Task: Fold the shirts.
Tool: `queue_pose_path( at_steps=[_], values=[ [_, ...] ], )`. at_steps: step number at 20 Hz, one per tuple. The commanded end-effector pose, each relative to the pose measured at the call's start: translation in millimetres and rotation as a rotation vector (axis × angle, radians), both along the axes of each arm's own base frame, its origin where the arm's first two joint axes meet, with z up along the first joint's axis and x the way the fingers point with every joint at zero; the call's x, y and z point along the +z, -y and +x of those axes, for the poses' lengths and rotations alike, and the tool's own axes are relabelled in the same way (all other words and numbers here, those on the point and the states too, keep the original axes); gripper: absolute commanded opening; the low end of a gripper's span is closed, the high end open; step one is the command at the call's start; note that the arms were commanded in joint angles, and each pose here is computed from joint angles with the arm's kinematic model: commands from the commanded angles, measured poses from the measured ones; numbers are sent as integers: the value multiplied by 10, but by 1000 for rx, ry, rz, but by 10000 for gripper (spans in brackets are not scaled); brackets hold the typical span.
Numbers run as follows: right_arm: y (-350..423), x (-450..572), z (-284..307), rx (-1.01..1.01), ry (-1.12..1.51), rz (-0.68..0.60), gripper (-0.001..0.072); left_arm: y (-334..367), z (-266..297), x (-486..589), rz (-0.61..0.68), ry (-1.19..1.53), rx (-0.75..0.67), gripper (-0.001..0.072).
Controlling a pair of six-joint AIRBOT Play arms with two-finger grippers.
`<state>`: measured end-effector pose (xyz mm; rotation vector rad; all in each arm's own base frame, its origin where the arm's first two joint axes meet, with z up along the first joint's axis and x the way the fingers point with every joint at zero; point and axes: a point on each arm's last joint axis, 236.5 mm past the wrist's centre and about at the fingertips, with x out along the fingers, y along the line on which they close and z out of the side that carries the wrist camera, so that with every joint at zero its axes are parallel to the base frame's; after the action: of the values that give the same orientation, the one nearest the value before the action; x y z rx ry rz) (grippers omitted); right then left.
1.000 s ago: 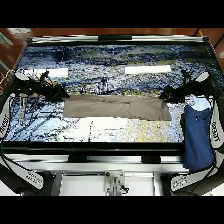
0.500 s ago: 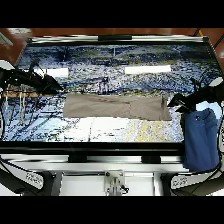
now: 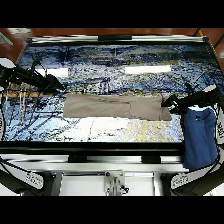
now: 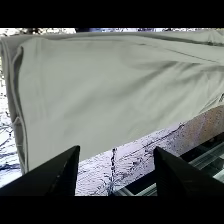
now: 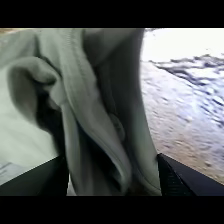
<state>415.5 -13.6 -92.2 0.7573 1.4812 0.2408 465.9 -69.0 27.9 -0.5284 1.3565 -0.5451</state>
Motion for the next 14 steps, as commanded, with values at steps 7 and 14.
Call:
queue_pose_path(
  at_steps=[7, 14],
  values=[
    [-191, -102, -8, -12, -61, 79, 65, 208, 23, 123, -70, 17, -12, 523],
    [-168, 1183, 116, 45, 124, 29, 65, 1175, 2, 128, -68, 90, -144, 49]
  ],
)
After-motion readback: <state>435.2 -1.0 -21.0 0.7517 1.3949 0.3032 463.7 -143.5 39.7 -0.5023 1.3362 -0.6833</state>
